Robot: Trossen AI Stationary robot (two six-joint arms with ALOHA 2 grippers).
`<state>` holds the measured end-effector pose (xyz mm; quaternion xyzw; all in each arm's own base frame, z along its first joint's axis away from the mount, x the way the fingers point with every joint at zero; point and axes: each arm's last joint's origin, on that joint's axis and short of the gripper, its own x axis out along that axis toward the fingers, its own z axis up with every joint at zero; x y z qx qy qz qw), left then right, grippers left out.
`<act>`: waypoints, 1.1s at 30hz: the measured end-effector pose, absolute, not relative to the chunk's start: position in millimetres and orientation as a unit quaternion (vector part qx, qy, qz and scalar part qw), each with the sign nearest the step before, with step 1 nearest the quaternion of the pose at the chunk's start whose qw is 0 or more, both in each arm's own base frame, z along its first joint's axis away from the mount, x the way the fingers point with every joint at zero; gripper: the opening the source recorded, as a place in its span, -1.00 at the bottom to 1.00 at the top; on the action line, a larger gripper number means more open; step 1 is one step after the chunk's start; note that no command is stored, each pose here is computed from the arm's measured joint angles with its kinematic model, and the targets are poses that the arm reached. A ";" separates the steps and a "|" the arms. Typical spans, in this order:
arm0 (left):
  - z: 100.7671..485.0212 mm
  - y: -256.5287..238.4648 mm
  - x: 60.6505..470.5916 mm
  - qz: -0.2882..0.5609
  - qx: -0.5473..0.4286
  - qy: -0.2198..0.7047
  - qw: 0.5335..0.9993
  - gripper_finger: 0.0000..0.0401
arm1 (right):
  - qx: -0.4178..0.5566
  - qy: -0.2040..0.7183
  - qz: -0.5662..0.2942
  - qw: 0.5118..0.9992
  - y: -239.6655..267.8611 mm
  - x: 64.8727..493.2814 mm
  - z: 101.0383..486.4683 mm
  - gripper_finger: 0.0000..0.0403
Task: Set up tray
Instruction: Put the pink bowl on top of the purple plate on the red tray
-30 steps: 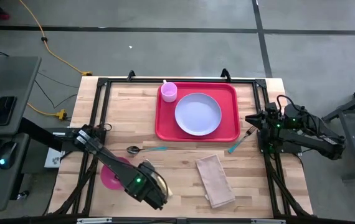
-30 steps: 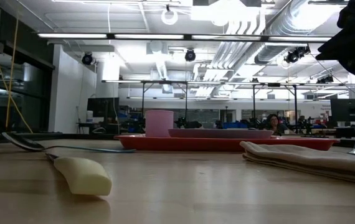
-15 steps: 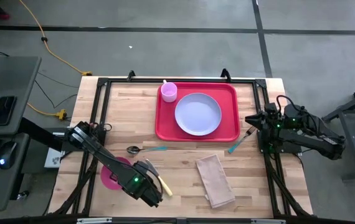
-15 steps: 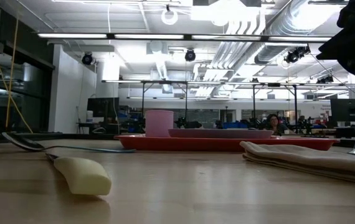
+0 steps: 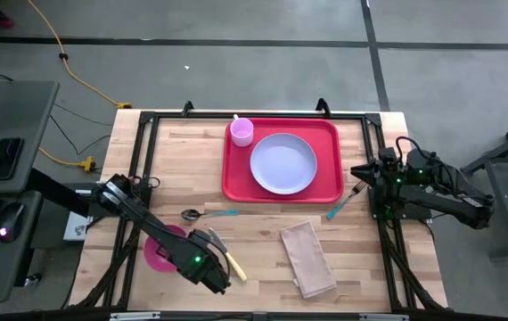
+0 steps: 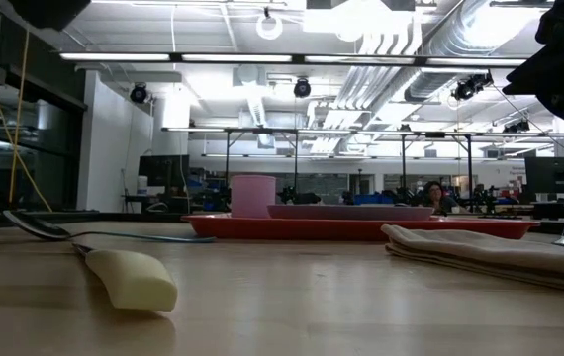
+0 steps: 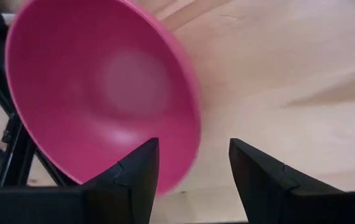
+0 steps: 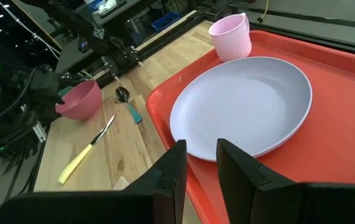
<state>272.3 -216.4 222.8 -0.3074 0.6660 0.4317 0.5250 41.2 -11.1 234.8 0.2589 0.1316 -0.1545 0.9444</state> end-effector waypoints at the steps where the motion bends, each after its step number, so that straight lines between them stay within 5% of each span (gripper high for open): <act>1: 220.3 -216.7 272.6 0.429 -0.310 0.665 0.526 0.11 | 0.259 0.132 -0.154 0.944 -11.1 41.2 234.8 -0.67; 23: 196.7 -216.3 270.4 0.398 -0.310 0.688 0.522 0.10 | 0.259 0.132 -0.155 0.944 -11.1 41.2 234.8 -0.67; 27: 196.7 -216.2 270.3 0.399 -0.310 0.688 0.522 -0.06 | 0.259 0.132 -0.155 0.944 -11.1 41.2 234.8 -0.67; 33: 196.8 -216.0 270.2 0.399 -0.308 0.687 0.523 -0.58 | 0.259 0.132 -0.155 0.944 -11.1 41.2 234.8 -0.67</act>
